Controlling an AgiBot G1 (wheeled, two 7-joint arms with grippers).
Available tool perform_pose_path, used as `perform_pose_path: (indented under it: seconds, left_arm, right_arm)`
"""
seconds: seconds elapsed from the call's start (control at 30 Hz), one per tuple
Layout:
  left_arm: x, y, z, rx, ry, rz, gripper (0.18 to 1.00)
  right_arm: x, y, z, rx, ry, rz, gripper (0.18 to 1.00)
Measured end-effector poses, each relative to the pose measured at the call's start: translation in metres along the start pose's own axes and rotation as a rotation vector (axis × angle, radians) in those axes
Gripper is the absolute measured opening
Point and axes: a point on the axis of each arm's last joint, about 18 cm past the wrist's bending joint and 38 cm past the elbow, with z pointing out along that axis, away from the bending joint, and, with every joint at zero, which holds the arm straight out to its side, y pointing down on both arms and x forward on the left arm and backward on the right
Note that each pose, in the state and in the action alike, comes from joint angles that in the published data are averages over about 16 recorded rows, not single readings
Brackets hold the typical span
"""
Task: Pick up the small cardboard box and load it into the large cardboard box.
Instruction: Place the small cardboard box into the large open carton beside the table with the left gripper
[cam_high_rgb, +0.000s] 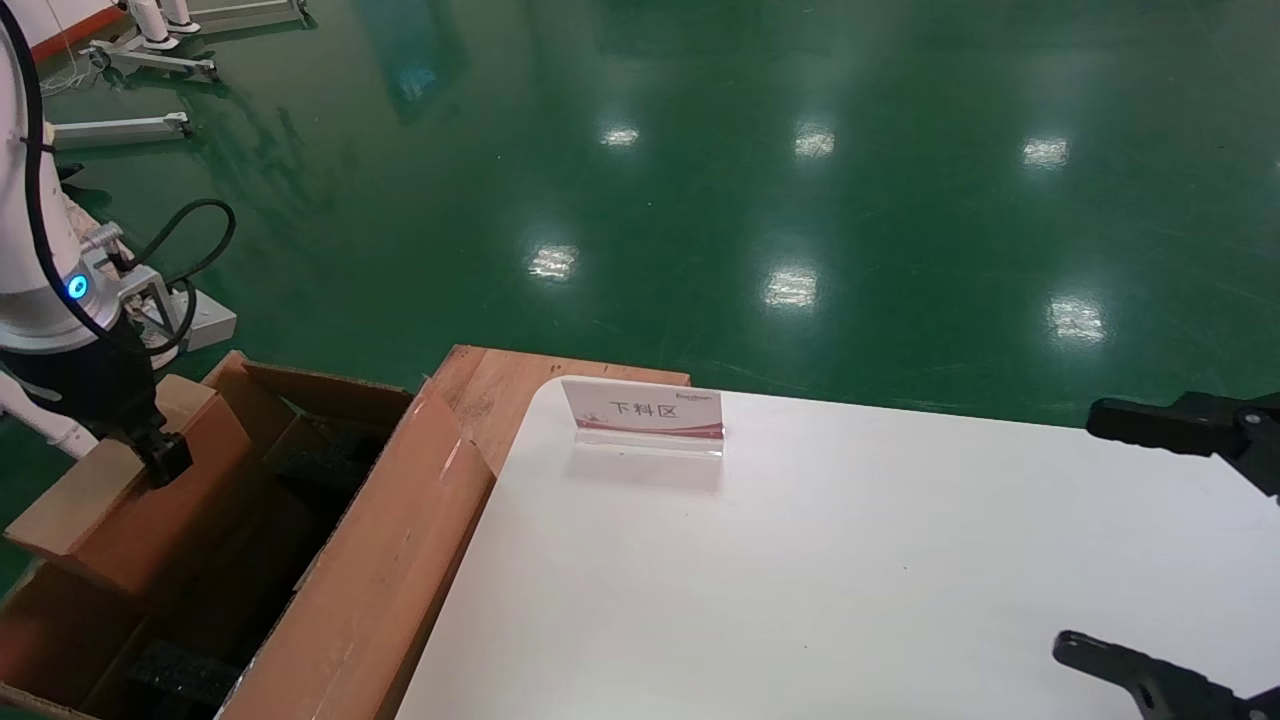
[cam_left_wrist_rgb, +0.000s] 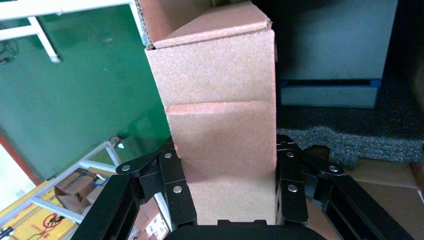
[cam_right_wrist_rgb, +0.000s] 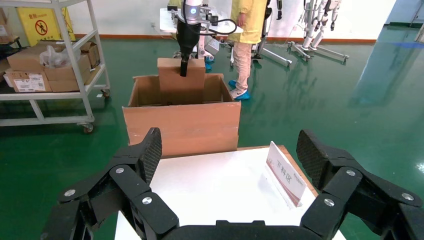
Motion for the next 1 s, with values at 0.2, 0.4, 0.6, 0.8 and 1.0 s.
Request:
perform_pose_path:
  seconds: [0.2, 0.4, 0.6, 0.8, 1.0]
  left_arm:
    - [0.001, 0.0, 0.014, -0.012, 0.004, -0.005, 0.374]
    - [0.002, 0.002, 0.03, -0.029, 0.006, -0.011, 0.374]
    - [0.003, 0.006, 0.044, -0.048, 0.007, -0.015, 0.364]
    - [0.003, 0.009, 0.055, -0.062, 0.006, -0.014, 0.341]
    - [0.003, 0.01, 0.059, -0.069, 0.008, -0.011, 0.316]
  right_arm:
    - [0.0, 0.0, 0.0, 0.0, 0.0, 0.0, 1.001]
    - [0.0, 0.0, 0.0, 0.0, 0.0, 0.0, 1.001]
    - [0.0, 0.0, 0.0, 0.0, 0.0, 0.0, 1.001]
    - [0.0, 0.0, 0.0, 0.0, 0.0, 0.0, 1.001]
    - [0.0, 0.0, 0.0, 0.0, 0.0, 0.0, 1.001]
